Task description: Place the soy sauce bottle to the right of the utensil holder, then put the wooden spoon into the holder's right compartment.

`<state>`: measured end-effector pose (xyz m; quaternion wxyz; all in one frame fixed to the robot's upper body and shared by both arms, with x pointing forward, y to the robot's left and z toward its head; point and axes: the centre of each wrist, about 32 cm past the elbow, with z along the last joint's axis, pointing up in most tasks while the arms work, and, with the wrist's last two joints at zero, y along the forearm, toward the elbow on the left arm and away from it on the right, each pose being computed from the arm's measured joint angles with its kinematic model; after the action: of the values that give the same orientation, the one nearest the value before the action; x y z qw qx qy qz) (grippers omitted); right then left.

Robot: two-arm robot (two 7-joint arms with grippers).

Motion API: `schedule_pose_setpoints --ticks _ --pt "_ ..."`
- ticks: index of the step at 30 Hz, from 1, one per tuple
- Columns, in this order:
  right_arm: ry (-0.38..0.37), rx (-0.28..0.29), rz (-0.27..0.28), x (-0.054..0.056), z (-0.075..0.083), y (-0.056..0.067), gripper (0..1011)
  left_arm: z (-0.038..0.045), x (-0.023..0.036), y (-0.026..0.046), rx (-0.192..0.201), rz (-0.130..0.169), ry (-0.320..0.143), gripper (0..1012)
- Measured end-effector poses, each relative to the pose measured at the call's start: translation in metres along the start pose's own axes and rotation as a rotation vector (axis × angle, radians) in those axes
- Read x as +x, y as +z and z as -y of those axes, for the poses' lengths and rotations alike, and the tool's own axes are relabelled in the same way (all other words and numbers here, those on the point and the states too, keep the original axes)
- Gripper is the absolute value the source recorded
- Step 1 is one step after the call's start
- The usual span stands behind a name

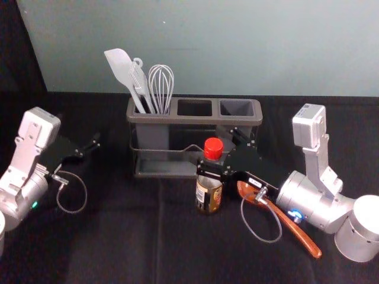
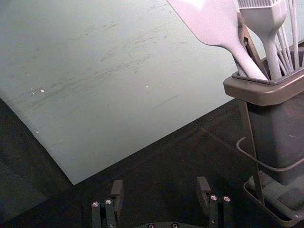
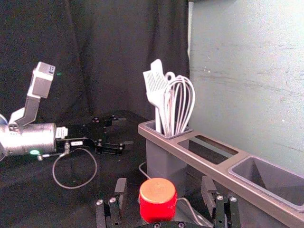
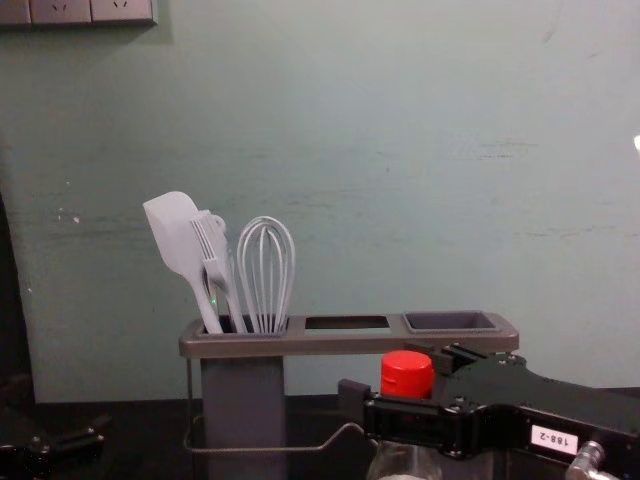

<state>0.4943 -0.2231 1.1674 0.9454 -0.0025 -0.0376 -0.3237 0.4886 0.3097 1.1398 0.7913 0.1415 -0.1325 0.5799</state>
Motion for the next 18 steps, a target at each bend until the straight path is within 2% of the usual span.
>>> schedule_pose_setpoints --ticks 8,12,14,16,18 --pt "0.008 0.009 -0.004 -0.0009 -0.0004 -0.0006 994 0.0000 0.0000 0.0000 0.000 0.000 0.000 1005" --pt "0.011 0.005 -0.002 -0.0022 -0.0004 0.0001 870 0.0000 0.0000 0.0000 0.000 0.000 0.000 1005" --pt "0.012 0.002 -0.002 -0.0031 -0.0004 0.0006 863 0.0000 0.0000 0.0000 0.000 0.000 0.000 1005" --pt "0.011 0.001 -0.001 -0.0037 -0.0002 0.0012 767 0.0000 0.0000 0.0000 0.000 0.000 0.000 1005" --pt "0.011 0.000 -0.001 -0.0039 0.0000 0.0014 734 0.0000 0.0000 0.0000 0.000 0.000 0.000 1005"
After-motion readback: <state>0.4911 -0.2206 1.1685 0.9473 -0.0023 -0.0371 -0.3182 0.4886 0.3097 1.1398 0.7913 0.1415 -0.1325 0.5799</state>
